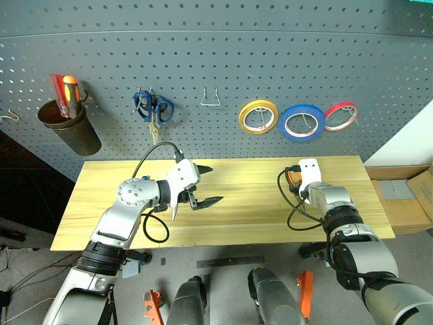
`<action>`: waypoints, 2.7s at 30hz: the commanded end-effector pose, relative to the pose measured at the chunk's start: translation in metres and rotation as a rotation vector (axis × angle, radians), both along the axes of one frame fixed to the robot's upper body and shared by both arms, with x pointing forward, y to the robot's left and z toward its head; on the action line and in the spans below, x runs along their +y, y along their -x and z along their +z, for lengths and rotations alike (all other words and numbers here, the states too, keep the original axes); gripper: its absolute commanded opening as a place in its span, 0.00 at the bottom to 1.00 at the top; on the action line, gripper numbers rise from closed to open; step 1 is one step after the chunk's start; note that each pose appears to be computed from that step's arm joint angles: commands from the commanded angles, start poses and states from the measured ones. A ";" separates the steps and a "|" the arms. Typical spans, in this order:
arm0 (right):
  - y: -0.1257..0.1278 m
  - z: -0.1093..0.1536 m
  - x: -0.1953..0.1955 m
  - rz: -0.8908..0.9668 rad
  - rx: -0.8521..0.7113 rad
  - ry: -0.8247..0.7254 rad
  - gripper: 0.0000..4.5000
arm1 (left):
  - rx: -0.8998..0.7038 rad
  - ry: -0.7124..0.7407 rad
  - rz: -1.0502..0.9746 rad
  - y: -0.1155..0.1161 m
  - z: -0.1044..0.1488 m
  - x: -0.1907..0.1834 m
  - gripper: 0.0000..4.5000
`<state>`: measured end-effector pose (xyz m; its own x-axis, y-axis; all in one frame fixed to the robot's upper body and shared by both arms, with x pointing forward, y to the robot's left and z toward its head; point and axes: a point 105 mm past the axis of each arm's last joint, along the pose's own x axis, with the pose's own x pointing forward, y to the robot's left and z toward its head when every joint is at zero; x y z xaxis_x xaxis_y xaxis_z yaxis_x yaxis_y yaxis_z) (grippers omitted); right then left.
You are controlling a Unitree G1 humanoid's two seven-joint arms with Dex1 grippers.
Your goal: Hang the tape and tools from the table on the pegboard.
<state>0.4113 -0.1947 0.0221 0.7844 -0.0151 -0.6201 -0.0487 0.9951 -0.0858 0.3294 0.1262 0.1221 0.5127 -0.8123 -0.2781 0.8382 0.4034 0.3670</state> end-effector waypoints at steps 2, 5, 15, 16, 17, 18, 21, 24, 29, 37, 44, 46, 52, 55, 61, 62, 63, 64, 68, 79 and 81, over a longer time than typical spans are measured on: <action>0.010 0.038 0.016 0.020 -0.144 -0.043 0.41 | -0.020 0.103 0.069 0.003 0.017 0.013 1.00; 0.040 0.060 0.038 0.052 -0.213 -0.078 0.41 | -0.010 0.140 0.120 0.006 0.018 0.023 1.00; 0.123 0.134 0.120 0.240 -0.478 -0.151 0.41 | -0.117 0.280 0.219 0.014 0.036 0.043 1.00; 0.124 0.143 0.125 0.266 -0.513 -0.148 0.41 | -0.127 0.308 0.229 0.014 0.040 0.045 1.00; 0.123 0.151 0.129 0.285 -0.543 -0.145 0.41 | -0.131 0.329 0.237 0.014 0.043 0.046 1.00; 0.121 0.160 0.132 0.304 -0.577 -0.138 0.41 | -0.136 0.354 0.251 0.013 0.046 0.050 1.00; 0.113 0.187 0.139 0.348 -0.676 -0.127 0.41 | -0.158 0.412 0.307 0.010 0.054 0.062 1.00; 0.103 0.214 0.149 0.394 -0.765 -0.126 0.41 | -0.176 0.443 0.343 0.010 0.061 0.072 1.00; 0.089 0.246 0.168 0.465 -0.857 -0.163 0.41 | -0.198 0.474 0.355 0.014 0.068 0.073 1.00; 0.057 0.285 0.191 0.530 -0.971 -0.188 0.41 | -0.222 0.479 0.381 0.020 0.071 0.073 1.00; 0.043 0.311 0.222 0.583 -1.066 -0.230 0.41 | -0.238 0.485 0.394 0.021 0.074 0.072 1.00; 0.042 0.321 0.230 0.591 -1.095 -0.250 0.41 | -0.241 0.488 0.394 0.021 0.074 0.070 1.00; 0.039 0.338 0.244 0.592 -1.179 -0.269 0.41 | -0.247 0.495 0.384 0.019 0.076 0.066 1.00; 0.036 0.343 0.244 0.578 -1.218 -0.260 0.41 | -0.250 0.499 0.375 0.018 0.078 0.063 1.00; 0.021 0.330 0.232 0.528 -1.295 -0.149 0.41 | -0.257 0.505 0.360 0.015 0.081 0.058 1.00; 0.019 0.326 0.229 0.520 -1.307 -0.123 0.41 | -0.258 0.505 0.356 0.015 0.082 0.057 1.00; 0.017 0.324 0.227 0.516 -1.314 -0.109 0.41 | -0.258 0.506 0.353 0.015 0.082 0.056 1.00; 0.016 0.322 0.227 0.514 -1.319 -0.102 0.41 | -0.258 0.506 0.351 0.015 0.083 0.056 1.00; 0.010 0.312 0.222 0.492 -1.331 -0.075 0.41 | -0.259 0.506 0.344 0.013 0.084 0.055 1.00; 0.007 0.309 0.225 0.461 -1.309 -0.140 0.41 | -0.258 0.503 0.333 0.013 0.085 0.054 1.00; 0.007 0.305 0.227 0.469 -1.305 -0.128 0.41 | -0.257 0.503 0.333 0.013 0.084 0.054 1.00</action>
<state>0.4132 0.0305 0.3062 0.7511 0.4185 0.5105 -0.3353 0.9080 -0.2511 0.3198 0.1812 0.1958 0.7739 -0.5922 0.2242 0.5532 0.8046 0.2158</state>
